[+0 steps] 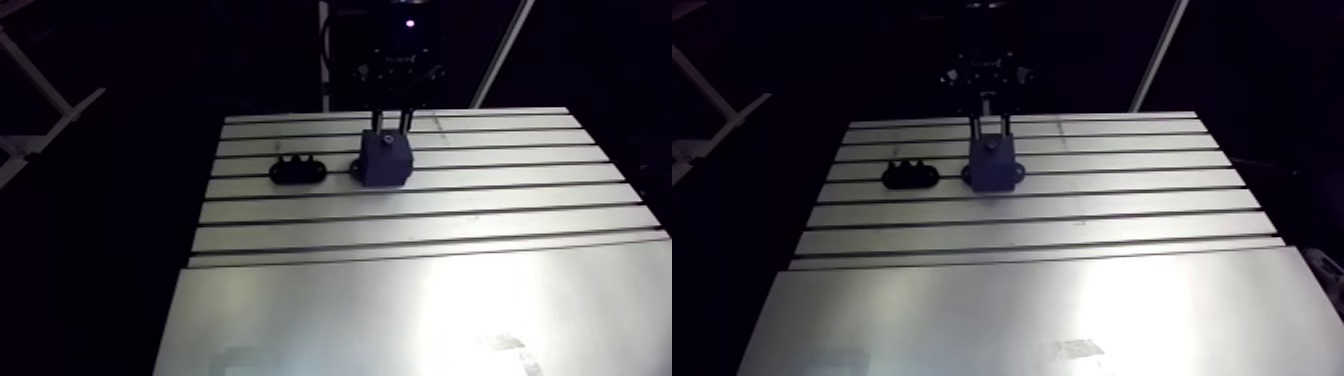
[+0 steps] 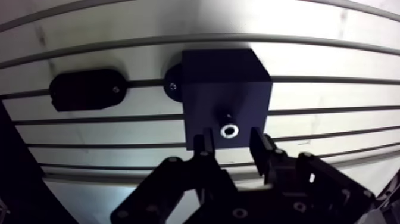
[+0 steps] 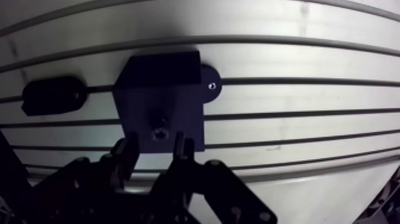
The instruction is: Pick up the M10 bolt and insert it into the hole until fully seated.
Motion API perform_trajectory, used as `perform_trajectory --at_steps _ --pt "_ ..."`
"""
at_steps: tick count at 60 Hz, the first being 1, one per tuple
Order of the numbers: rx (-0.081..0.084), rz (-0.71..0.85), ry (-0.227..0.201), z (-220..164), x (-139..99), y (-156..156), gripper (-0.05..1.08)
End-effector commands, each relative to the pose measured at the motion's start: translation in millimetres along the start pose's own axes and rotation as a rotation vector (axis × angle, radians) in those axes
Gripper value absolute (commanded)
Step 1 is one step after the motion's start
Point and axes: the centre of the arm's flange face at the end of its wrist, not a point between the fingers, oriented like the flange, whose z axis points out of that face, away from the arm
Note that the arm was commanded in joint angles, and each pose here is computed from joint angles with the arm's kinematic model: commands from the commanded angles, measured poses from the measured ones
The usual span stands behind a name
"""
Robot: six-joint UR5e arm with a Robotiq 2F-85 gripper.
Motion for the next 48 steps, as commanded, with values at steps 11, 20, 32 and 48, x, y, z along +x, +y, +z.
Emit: perform_trajectory --at_steps 11,20,32,48 --pt "-0.001 0.001 0.017 -3 2 1 0.01" --pt "-0.001 0.001 0.019 -4 2 1 0.01" --pt "0.004 0.000 0.038 -19 2 0 0.01" --pt "0.011 -0.007 -0.028 -73 -6 -5 0.01"
